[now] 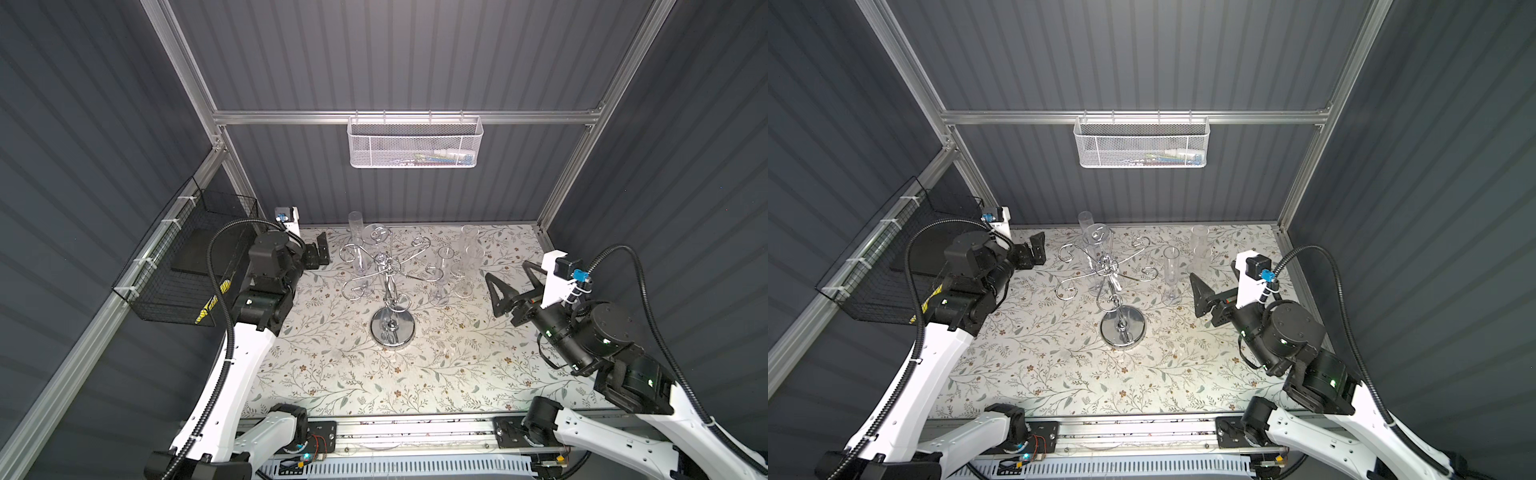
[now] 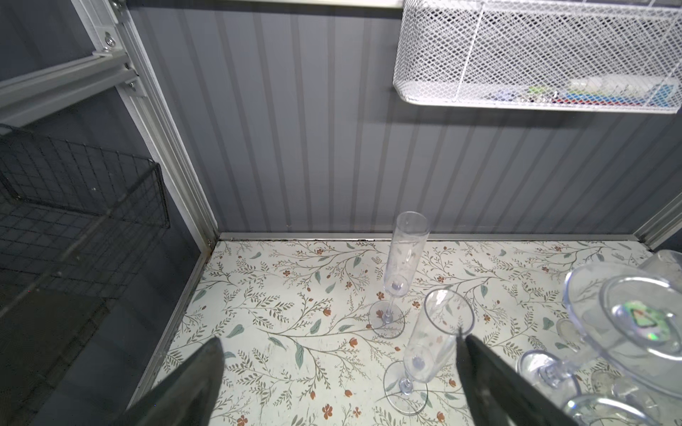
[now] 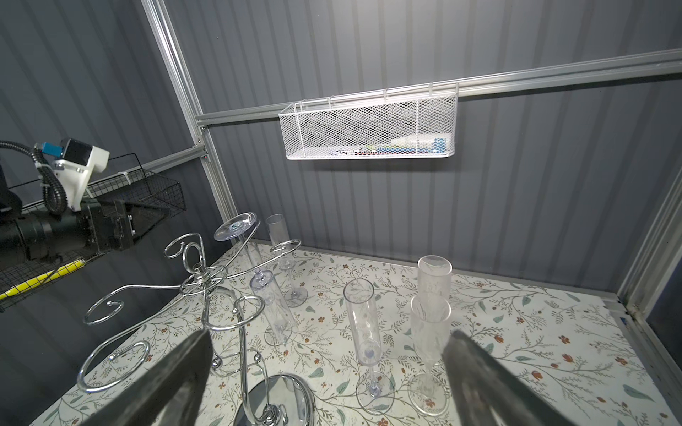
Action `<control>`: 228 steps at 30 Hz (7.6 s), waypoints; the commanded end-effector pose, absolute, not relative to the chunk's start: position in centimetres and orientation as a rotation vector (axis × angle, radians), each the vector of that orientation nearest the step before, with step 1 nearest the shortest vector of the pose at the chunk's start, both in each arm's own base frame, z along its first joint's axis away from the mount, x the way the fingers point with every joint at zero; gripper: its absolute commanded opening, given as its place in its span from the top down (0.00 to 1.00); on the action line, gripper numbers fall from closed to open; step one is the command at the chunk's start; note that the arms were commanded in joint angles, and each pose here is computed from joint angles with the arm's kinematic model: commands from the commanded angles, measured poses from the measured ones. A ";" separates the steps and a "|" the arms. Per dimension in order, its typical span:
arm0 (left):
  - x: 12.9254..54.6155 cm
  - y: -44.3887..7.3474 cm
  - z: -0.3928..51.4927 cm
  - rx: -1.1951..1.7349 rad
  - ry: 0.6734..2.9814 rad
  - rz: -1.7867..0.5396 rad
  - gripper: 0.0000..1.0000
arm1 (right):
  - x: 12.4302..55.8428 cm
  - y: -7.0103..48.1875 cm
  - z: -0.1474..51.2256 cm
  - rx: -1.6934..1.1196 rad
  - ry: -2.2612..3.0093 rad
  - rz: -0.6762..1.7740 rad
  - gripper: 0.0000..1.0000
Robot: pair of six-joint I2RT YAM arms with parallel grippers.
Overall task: Take the wine glass off the wine glass rack
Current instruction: 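Move the open left gripper back toward the chrome rack, then position the left gripper fingers around the foot of a hanging flute, then close the left gripper on the flute foot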
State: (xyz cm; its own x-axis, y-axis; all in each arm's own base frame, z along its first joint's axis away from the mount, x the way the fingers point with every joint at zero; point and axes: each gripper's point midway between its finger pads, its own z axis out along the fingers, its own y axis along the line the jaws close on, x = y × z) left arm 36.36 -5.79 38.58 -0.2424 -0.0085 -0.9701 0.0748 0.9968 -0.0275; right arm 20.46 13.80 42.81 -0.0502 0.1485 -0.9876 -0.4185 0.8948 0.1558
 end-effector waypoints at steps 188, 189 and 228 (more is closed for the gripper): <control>36.5 -23.2 40.8 0.344 1.925 -1.817 1.00 | 19.1 12.3 41.6 -0.154 1.591 0.547 0.01; 36.5 -23.1 40.8 0.343 1.926 -1.817 1.00 | 19.1 12.3 41.6 -0.154 1.590 0.547 0.01; 34.2 -23.8 41.1 0.377 1.953 -1.797 1.00 | 18.9 11.9 41.1 -0.144 1.608 0.553 0.01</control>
